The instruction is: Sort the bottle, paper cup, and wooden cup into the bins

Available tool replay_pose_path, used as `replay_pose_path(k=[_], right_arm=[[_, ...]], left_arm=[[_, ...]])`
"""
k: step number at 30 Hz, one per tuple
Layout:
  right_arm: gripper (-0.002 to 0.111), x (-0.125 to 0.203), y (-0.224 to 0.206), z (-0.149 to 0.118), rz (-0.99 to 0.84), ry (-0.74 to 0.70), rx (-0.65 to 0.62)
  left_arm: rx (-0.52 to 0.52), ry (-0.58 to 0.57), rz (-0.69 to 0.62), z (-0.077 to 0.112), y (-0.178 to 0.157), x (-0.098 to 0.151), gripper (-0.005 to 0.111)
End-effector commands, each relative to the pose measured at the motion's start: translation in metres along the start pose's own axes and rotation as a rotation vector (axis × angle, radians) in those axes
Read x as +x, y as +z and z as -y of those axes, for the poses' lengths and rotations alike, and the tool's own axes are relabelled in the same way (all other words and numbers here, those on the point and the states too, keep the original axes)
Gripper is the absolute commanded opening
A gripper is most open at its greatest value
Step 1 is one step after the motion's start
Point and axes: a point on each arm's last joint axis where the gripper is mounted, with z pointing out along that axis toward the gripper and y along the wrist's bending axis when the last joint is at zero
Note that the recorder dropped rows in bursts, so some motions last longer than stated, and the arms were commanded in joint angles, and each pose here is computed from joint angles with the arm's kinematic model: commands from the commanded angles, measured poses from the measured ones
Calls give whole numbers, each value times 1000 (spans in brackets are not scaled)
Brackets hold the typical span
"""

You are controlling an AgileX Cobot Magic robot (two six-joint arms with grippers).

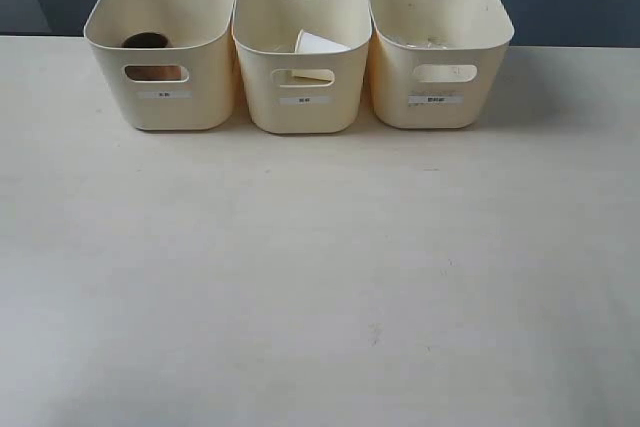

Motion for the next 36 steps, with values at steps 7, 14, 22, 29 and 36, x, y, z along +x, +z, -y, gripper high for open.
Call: replay_pose_path(k=[7, 14, 22, 29, 36], right_arm=[[43, -1, 0, -3, 18, -47, -31], [43, 0, -1, -12, 21, -124, -127], [43, 0, -1, -11, 14, -95, -118], [43, 0, -1, -8, 6, -20, -88], [43, 0, -1, -8, 4, 45, -87]], left_arm=[[2, -1, 9, 0, 0, 0, 0], [2, -1, 9, 0, 0, 0, 0], [2, -1, 9, 0, 0, 0, 0], [2, -1, 9, 0, 0, 0, 0], [2, -1, 9, 0, 0, 0, 0]])
